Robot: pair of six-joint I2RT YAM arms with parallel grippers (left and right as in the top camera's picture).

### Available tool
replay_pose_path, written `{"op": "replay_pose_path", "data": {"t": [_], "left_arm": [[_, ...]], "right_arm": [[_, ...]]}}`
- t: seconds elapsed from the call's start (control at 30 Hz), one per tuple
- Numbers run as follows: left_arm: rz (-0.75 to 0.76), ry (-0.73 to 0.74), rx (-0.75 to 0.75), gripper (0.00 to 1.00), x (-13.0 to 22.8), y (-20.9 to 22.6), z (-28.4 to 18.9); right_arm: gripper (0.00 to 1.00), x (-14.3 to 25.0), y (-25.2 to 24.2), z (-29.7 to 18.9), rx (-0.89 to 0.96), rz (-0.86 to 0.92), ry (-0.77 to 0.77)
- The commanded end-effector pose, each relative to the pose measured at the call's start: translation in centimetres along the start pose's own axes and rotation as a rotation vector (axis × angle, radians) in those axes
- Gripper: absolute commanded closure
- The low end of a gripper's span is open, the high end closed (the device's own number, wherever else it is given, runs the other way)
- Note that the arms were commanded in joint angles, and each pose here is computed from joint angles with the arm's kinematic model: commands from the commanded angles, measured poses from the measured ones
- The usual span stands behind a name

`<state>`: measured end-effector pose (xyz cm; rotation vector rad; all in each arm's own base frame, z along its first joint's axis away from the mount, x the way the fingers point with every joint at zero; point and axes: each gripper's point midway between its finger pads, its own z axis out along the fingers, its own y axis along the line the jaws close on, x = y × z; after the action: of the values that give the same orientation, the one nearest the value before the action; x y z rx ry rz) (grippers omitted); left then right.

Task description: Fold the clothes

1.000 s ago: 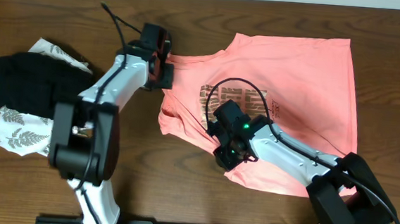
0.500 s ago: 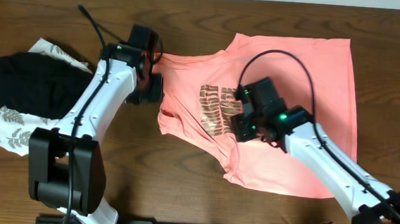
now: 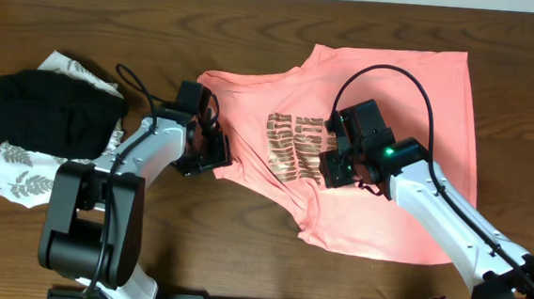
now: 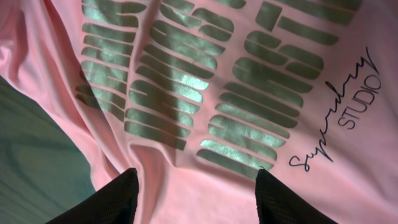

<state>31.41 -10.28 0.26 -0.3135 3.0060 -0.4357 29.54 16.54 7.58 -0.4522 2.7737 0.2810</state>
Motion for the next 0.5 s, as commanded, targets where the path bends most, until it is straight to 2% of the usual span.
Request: {"op": "replay_pose_path", "data": {"t": [0.0,0.1,0.23,0.33,0.47], "left_arm": [[-0.033,0.058,0.029,0.5,1.7,0.2,1.2],[-0.034,0.068,0.04,0.74,1.9,0.1,1.1],[-0.039,0.084,0.031,0.94,2.4,0.2,0.8],[-0.046,0.1,0.005,0.94,3.0,0.5,-0.3],[-0.047,0.08,-0.116,0.94,3.4,2.0,-3.5]], "right_arm": [[0.42,-0.4,-0.2,-0.4,0.007,0.014,-0.014],[0.43,-0.4,-0.2,-0.4,0.007,0.014,-0.014],[0.44,-0.4,-0.2,-0.4,0.007,0.011,-0.014],[0.44,-0.3,-0.2,-0.4,0.007,0.007,-0.011],[0.45,-0.3,-0.2,-0.4,0.007,-0.003,-0.01]]}}
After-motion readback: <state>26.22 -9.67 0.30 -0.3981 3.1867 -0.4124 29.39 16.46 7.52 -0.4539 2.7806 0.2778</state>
